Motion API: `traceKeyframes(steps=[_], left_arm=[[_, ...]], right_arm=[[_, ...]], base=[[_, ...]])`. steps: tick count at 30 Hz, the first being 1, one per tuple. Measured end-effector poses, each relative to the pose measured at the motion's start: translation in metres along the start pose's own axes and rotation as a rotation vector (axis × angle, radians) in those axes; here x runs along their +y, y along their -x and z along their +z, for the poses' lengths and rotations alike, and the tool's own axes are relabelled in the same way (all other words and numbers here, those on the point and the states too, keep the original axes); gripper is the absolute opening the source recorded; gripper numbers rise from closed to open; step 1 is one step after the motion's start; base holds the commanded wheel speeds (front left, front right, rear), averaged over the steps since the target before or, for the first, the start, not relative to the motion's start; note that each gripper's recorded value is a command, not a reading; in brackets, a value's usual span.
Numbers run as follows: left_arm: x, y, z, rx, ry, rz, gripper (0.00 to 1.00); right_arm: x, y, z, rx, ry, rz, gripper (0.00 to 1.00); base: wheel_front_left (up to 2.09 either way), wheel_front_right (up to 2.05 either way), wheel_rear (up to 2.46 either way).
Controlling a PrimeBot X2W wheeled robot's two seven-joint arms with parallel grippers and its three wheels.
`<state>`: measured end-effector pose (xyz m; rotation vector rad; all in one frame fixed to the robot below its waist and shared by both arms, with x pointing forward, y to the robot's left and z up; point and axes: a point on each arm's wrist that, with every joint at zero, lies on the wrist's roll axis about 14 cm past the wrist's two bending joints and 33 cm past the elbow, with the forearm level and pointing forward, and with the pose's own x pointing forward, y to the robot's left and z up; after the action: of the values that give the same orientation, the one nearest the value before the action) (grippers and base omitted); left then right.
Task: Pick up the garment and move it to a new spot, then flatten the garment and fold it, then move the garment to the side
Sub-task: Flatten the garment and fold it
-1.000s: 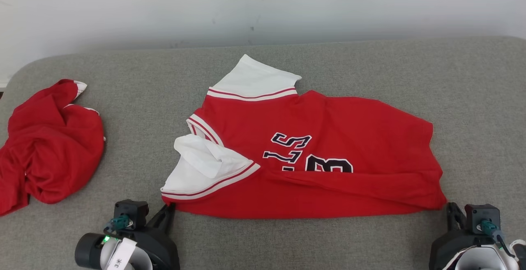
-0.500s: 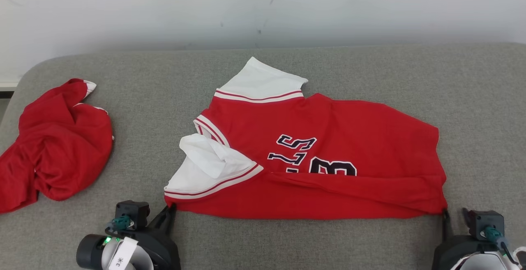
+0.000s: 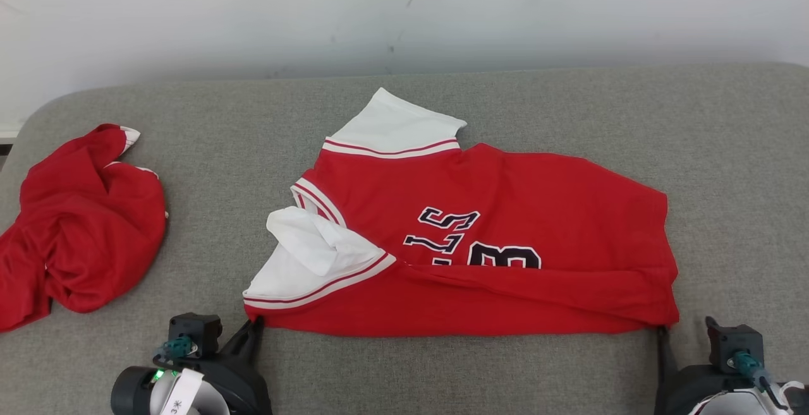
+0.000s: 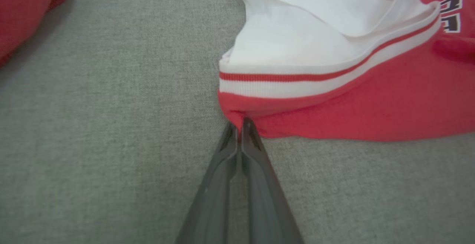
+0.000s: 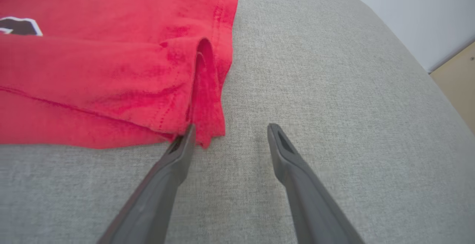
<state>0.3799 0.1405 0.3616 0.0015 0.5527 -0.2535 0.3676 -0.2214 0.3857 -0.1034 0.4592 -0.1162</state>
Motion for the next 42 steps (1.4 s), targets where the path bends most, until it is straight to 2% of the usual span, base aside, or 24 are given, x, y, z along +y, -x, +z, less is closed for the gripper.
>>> traceKeyframes(steps=[12, 13, 14, 16, 17, 26, 32, 42], left_arm=[[0.002, -0.003, -0.002, 0.001, 0.007, 0.003, 0.0], [0.002, -0.003, -0.001, 0.001, 0.007, 0.003, 0.0], [0.002, -0.004, -0.001, -0.001, 0.006, 0.003, 0.0], [0.003, -0.004, 0.001, -0.002, 0.006, 0.005, 0.0], [0.003, -0.004, 0.0, -0.002, 0.008, 0.006, 0.0], [0.003, -0.004, 0.001, -0.006, 0.014, 0.008, 0.0], [0.004, -0.001, 0.002, -0.037, 0.084, 0.014, 0.0], [-0.006, 0.025, -0.016, -0.065, 0.197, 0.009, 0.0]], right_arm=[[0.013, -0.013, -0.004, 0.053, 0.025, 0.044, 1.0], [0.014, -0.015, -0.004, 0.057, 0.026, 0.048, 0.91], [0.015, -0.017, -0.003, 0.057, 0.028, 0.05, 0.77], [0.017, -0.019, -0.004, 0.068, 0.031, 0.058, 0.07], [0.019, -0.019, -0.005, 0.071, 0.033, 0.063, 0.0], [0.023, -0.02, -0.006, 0.087, 0.019, 0.076, 0.0], [0.018, -0.012, -0.007, 0.093, -0.046, 0.069, 0.0], [0.004, 0.009, -0.008, 0.091, -0.09, 0.054, 0.0]], base=[[0.0, 0.0, 0.0], [0.0, 0.0, 0.0], [0.0, 0.0, 0.0], [0.0, 0.0, 0.0], [0.0, 0.0, 0.0], [0.0, 0.0, 0.0], [0.0, 0.0, 0.0], [0.0, 0.0, 0.0]])
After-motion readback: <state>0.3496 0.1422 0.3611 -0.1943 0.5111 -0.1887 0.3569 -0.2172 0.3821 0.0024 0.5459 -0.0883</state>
